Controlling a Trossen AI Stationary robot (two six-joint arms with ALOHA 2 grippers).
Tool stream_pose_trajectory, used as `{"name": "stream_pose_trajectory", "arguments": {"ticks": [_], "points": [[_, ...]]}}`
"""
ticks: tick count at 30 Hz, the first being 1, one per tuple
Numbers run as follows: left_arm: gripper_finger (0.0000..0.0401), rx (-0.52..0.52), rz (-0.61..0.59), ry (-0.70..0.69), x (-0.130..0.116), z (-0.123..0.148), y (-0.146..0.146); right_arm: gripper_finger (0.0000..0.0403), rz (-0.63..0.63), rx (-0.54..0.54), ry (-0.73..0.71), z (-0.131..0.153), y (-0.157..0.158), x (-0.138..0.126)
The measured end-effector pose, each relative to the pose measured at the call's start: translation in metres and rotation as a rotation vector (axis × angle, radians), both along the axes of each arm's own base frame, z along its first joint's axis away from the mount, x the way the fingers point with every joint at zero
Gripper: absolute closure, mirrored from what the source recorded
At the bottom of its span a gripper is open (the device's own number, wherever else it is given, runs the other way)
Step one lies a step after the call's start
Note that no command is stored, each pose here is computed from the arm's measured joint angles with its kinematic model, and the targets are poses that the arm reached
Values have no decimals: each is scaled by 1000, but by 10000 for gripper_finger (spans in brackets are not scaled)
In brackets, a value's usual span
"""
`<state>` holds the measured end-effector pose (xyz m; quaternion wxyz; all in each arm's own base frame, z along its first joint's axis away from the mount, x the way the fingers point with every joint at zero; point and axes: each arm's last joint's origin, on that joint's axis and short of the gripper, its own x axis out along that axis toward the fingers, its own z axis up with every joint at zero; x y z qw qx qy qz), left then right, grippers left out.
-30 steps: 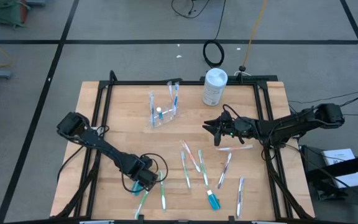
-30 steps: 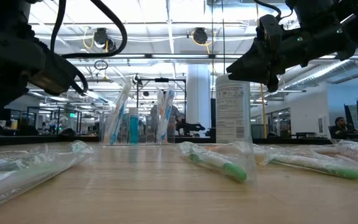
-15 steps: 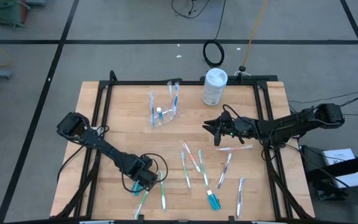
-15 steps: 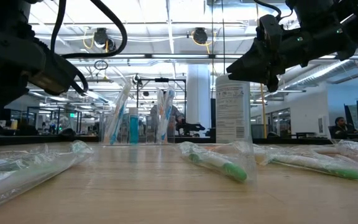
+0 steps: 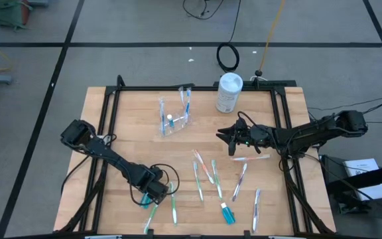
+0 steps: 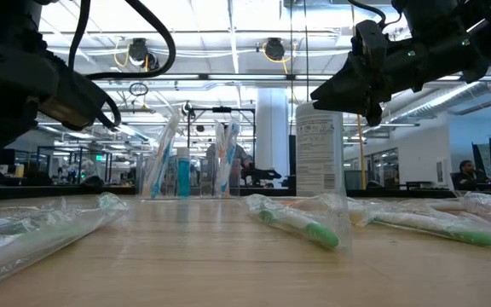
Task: Pick & Place toothbrushing station
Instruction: Put the blue mouthwash into the transparent organizer
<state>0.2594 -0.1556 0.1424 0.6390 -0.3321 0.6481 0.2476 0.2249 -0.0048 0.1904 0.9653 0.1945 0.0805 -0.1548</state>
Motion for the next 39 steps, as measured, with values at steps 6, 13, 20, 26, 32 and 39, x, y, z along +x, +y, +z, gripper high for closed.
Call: {"name": "stream_pose_trajectory", "arguments": {"ticks": [6, 13, 20, 26, 32, 39], "points": [[255, 2, -15, -3, 0, 0, 0, 298, 0, 0, 0, 0, 0, 0], [298, 3, -17, -5, 0, 0, 0, 298, 0, 1, 0, 0, 0, 0], [279, 33, -19, -22, 1, 0, 2, 298, 0, 1, 0, 0, 0, 0], [303, 82, -59, -118, 4, 17, 14, 298, 0, 1, 0, 0, 0, 0], [303, 229, -44, -333, -2, 62, 36, 298, 0, 1, 0, 0, 0, 0], [296, 695, 94, -625, -6, 106, 71, 298, 0, 1, 2, 0, 0, 0]]}}
